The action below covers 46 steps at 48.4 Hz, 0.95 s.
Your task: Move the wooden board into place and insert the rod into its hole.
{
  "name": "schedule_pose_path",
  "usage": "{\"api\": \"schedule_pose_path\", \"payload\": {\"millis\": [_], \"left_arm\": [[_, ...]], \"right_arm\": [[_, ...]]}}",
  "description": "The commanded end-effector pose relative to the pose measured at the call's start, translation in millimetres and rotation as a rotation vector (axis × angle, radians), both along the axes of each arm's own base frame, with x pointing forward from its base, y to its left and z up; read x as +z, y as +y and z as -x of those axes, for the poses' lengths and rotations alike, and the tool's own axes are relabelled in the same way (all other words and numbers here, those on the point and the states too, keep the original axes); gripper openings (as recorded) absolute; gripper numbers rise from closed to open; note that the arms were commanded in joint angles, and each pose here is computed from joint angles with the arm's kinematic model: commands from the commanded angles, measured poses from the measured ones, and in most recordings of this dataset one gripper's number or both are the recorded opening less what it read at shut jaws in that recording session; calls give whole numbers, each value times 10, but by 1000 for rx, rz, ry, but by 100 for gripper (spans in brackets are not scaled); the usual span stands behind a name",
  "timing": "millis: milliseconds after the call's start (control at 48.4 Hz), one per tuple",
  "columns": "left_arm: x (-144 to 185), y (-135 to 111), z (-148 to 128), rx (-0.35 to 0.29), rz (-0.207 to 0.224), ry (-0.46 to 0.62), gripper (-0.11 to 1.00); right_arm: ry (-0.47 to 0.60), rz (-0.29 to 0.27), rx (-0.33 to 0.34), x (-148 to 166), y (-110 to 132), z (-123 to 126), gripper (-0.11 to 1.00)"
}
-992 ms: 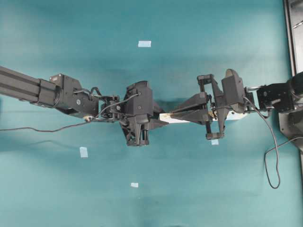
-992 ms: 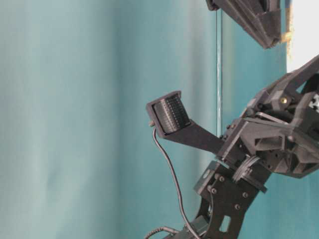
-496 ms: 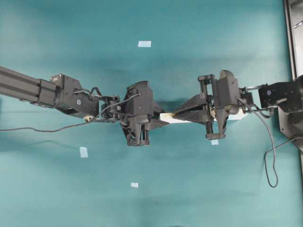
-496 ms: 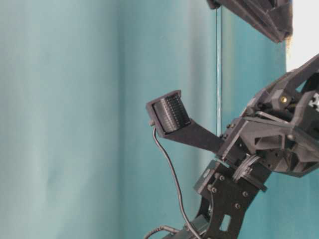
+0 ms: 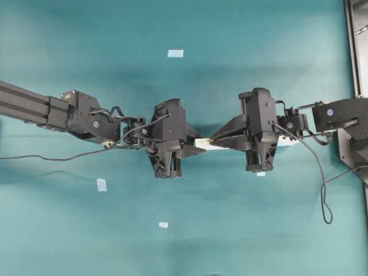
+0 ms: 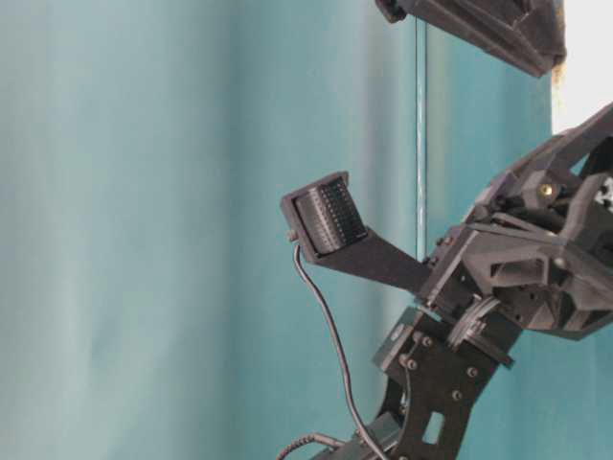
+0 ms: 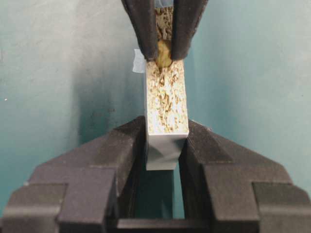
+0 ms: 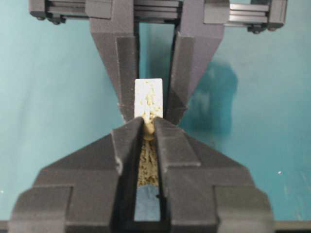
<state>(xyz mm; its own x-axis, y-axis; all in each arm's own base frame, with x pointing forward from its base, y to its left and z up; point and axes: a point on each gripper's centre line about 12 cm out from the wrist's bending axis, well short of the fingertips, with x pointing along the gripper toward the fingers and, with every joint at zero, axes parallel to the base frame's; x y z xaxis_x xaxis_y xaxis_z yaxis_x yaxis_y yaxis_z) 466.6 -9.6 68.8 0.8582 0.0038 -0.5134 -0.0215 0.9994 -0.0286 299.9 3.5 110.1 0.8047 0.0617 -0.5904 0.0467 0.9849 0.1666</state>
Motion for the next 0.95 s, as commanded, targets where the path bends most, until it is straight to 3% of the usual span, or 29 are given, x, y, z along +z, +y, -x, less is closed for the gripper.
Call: {"api": "schedule_pose_path", "payload": {"millis": [0, 393, 475, 682, 930], "left_arm": [[80, -46, -22, -11, 1, -9, 21], [49, -48, 13, -13, 1, 29, 21], [48, -48, 14, -13, 1, 31, 21], [28, -40, 29, -12, 1, 37, 21], [3, -47, 41, -13, 1, 44, 21]], "right_arm": [[30, -11, 5, -30, 50, 25, 11], [34, -26, -20, 59, 37, -61, 10], [41, -22, -21, 71, 33, -50, 27], [68, -7, -30, 143, 19, -4, 82], [18, 10, -33, 421, 3, 33, 84]]}}
